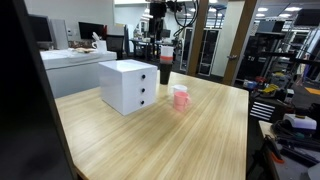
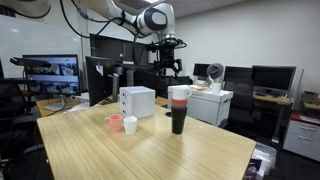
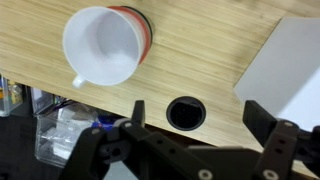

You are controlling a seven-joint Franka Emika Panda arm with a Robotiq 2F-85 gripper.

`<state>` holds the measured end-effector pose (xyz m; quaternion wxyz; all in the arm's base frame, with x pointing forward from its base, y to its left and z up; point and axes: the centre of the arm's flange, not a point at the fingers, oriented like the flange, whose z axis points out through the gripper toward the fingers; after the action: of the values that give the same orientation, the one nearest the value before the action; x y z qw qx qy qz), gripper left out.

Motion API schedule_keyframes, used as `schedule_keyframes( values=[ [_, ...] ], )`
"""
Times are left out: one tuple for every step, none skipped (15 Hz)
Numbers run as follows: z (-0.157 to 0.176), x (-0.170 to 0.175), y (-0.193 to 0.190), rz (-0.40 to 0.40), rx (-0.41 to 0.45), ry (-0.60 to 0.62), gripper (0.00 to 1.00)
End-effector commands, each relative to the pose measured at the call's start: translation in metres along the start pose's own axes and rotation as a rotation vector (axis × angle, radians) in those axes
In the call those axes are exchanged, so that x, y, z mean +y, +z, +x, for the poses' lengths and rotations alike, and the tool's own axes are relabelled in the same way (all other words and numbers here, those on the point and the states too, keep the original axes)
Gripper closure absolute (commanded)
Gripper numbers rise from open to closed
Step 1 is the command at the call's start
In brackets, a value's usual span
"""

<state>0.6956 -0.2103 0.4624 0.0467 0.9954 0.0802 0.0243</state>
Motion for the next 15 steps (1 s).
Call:
schedule_keyframes(
  values=[
    [-0.015, -0.040, 0.013, 0.036, -0.028, -0.081, 0.00],
    [-0.015, -0.049, 0.019, 0.050, -0.037, -0.097, 0.00],
    [-0.017, -0.057, 0.027, 0.065, -0.051, -0.111, 0.00],
    [-0.018, -0.066, 0.035, 0.078, -0.066, -0.124, 0.00],
    [-0.021, -0.075, 0.044, 0.092, -0.083, -0.138, 0.00],
    [-0.025, -0.082, 0.053, 0.106, -0.100, -0.153, 0.00],
    [-0.031, -0.090, 0.060, 0.122, -0.114, -0.166, 0.00],
    [-0.037, -0.097, 0.066, 0.134, -0.125, -0.176, 0.00],
    [-0.047, -0.104, 0.070, 0.150, -0.131, -0.188, 0.00],
    [-0.058, -0.112, 0.073, 0.161, -0.134, -0.194, 0.00],
    [-0.069, -0.119, 0.077, 0.170, -0.138, -0.202, 0.00],
    [-0.082, -0.126, 0.078, 0.170, -0.134, -0.212, 0.00],
    [-0.093, -0.132, 0.079, 0.166, -0.134, -0.224, 0.00],
    [-0.102, -0.136, 0.079, 0.164, -0.134, -0.236, 0.00],
    [-0.111, -0.140, 0.078, 0.157, -0.132, -0.246, 0.00]
  ],
)
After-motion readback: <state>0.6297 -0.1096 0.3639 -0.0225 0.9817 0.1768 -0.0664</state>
